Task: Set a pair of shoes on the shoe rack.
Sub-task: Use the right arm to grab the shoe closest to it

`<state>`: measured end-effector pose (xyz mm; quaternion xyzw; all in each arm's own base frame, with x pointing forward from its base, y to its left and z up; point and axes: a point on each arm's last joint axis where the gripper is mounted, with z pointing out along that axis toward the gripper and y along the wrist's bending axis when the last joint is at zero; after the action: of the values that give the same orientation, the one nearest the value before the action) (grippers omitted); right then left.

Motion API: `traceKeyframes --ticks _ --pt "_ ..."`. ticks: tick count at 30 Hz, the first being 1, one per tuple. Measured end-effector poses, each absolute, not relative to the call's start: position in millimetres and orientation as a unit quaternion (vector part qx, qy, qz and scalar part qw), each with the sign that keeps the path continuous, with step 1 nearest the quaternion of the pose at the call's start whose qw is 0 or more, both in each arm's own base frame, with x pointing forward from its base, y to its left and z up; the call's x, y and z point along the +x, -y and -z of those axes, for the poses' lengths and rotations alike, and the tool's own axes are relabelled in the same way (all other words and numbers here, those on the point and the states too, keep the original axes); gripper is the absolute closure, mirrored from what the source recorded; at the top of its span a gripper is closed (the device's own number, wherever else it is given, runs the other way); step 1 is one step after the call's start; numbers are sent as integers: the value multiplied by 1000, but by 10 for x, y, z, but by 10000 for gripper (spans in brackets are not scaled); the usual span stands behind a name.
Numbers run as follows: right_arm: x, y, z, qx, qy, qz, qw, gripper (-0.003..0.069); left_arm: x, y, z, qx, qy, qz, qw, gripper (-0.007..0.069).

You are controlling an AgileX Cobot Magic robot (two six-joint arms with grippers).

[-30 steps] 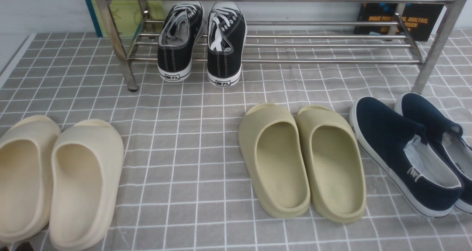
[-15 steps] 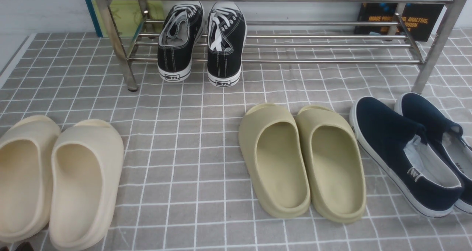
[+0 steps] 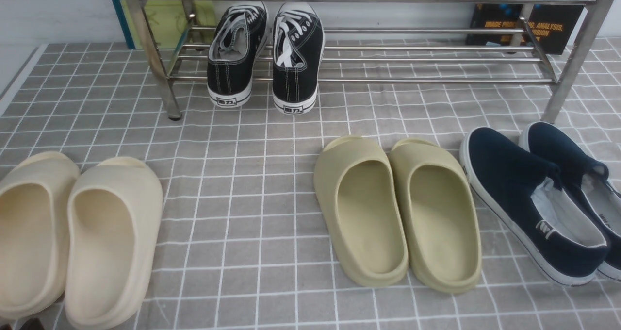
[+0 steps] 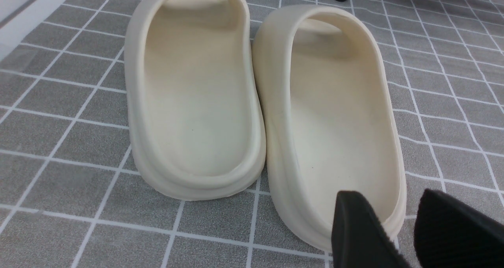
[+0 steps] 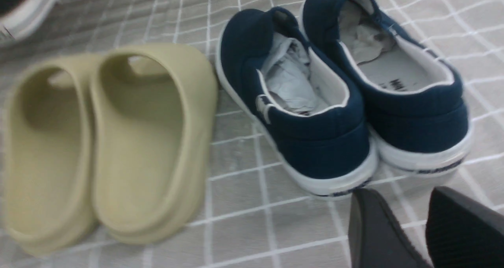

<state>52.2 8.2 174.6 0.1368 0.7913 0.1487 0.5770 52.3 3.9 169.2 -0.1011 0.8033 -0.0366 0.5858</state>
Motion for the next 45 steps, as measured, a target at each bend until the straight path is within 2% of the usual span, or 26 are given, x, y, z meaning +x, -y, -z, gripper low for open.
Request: traceKeyframes --ticks 1,2,3,5,6,8,16,19,23,26,27,28,29,30,31,32,36,37,38,39,45 --pt "521 -92 -1747 147 -789 -163 574 421 523 -39 -1692 -101 -803 37 586 388" --pt "519 -133 -1753 209 -772 -236 552 421 523 -39 -1692 -101 -803 37 586 388" --pt "518 -144 -1756 220 -768 -251 546 421 523 -39 -1692 -101 -803 37 586 388" --pt "517 -206 -1766 310 -726 -359 497 421 523 -39 -1692 -101 -803 37 586 388" --pt "517 -209 -1767 315 -723 -366 494 421 523 -39 -1692 -101 -803 37 586 388" --pt "516 -243 -1794 354 -693 -421 465 421 523 -39 -1692 -101 -803 37 586 388" --pt "533 -210 -1839 357 -674 -421 491 421 523 -39 -1692 -101 -803 37 586 388" --pt "541 -186 -1860 341 -674 -404 516 421 523 -39 -1692 -101 -803 37 586 388" --pt "518 -195 -2028 257 -697 -354 568 443 523 -39 -1692 -101 -803 37 586 388" --pt "485 -203 -2386 173 -706 -299 618 536 523 -39 -1692 -101 -803 37 586 388" --pt "485 -205 -2406 163 -710 -291 620 552 523 -39 -1692 -101 -803 37 586 388" --pt "504 -214 -2593 122 -731 -256 620 620 523 -39 -1692 -101 -803 37 586 388" --pt "532 -218 -2713 100 -746 -235 615 649 523 -39 -1692 -101 -803 37 586 388" --pt "539 -220 -2734 95 -750 -230 613 649 523 -39 -1692 -101 -803 37 586 388" --pt "619 -221 -2918 52 -791 -187 581 662 523 -39 -1692 -101 -803 37 586 388" --pt "675 -215 -3007 30 -815 -162 555 663 523 -39 -1692 -101 -803 37 586 388" --pt "912 -152 -3220 -28 -901 -84 425 664 523 -39 -1692 -101 -803 37 586 388" --pt "949 -148 -3244 -31 -905 -81 416 664 523 -39 -1692 -101 -803 37 586 388" --pt "1066 -123 -3270 -47 -931 -60 356 664 523 -39 -1692 -101 -803 37 586 388" --pt "1148 -119 -3278 -56 -941 -53 328 664 523 -39 -1692 -101 -803 37 586 388" --pt "1557 -211 -3228 -96 -962 -50 249 655 523 -39 -1692 -101 -803 37 586 388"
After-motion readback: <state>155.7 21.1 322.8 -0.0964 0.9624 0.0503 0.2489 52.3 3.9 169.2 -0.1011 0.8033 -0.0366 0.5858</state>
